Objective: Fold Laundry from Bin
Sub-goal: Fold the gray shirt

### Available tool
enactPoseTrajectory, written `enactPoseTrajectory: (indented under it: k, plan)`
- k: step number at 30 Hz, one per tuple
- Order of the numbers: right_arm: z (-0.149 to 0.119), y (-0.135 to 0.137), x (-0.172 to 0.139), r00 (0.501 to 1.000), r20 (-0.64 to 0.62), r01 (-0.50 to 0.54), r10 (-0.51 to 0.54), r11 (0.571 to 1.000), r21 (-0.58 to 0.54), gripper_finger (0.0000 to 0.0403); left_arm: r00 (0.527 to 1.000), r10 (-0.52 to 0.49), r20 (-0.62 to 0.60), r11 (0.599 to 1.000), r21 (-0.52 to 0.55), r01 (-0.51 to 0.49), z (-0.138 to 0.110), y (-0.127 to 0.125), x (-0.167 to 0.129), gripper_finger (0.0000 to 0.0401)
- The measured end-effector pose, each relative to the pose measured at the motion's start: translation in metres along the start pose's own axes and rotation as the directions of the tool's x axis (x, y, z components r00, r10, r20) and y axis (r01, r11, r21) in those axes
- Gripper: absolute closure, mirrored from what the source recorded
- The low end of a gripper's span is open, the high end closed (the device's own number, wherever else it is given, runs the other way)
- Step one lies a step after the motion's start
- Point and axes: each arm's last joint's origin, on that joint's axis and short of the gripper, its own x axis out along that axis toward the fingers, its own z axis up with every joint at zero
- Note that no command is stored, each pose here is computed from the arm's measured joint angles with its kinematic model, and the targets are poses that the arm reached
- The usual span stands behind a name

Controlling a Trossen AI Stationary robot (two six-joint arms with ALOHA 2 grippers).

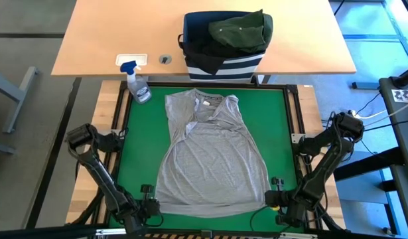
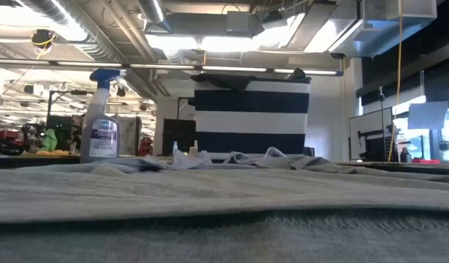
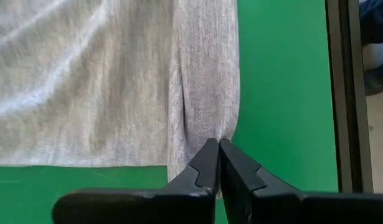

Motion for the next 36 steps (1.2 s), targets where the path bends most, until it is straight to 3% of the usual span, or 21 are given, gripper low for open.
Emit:
enactPoseTrajectory:
  k: [4, 10, 19, 29, 32, 36]
  plan:
    - [-0.001, -0.001, 0.001, 1.000, -0.002, 0.005, -0.005, 0.999, 0.042, 0.0401, 1.000, -0.014, -0.005, 1.000, -0.015, 0.014, 0.003, 0.001, 0.001, 0.0345]
    - [-0.001, -0.001, 0.001, 1.000, 0.001, 0.002, -0.002, 0.999, 0.047, 0.0401, 0.988, -0.154, -0.032, 0.987, -0.046, 0.152, 0.010, -0.005, -0.003, 0.0271]
    - [-0.001, -0.001, 0.001, 1.000, 0.003, 0.001, -0.001, 0.999, 0.048, 0.0399, 0.995, -0.096, 0.018, 0.995, 0.020, 0.096, 0.009, -0.005, 0.002, 0.0216]
    - [-0.001, -0.001, 0.001, 1.000, 0.004, 0.000, 0.000, 0.999, 0.048, 0.0398, 0.998, -0.020, -0.060, 0.997, 0.077, 0.025, -0.003, -0.009, 0.031, 0.0225]
    - [-0.001, -0.001, 0.001, 1.000, 0.004, 0.000, -0.001, 0.999, 0.048, 0.0398, 0.998, -0.019, -0.065, 0.995, 0.094, 0.025, -0.004, -0.009, 0.029, 0.0259]
    - [-0.001, -0.001, 0.001, 1.000, 0.003, 0.002, -0.002, 0.999, 0.047, 0.0398, 0.998, -0.025, -0.063, 0.994, 0.101, 0.032, -0.002, -0.006, 0.023, 0.0338]
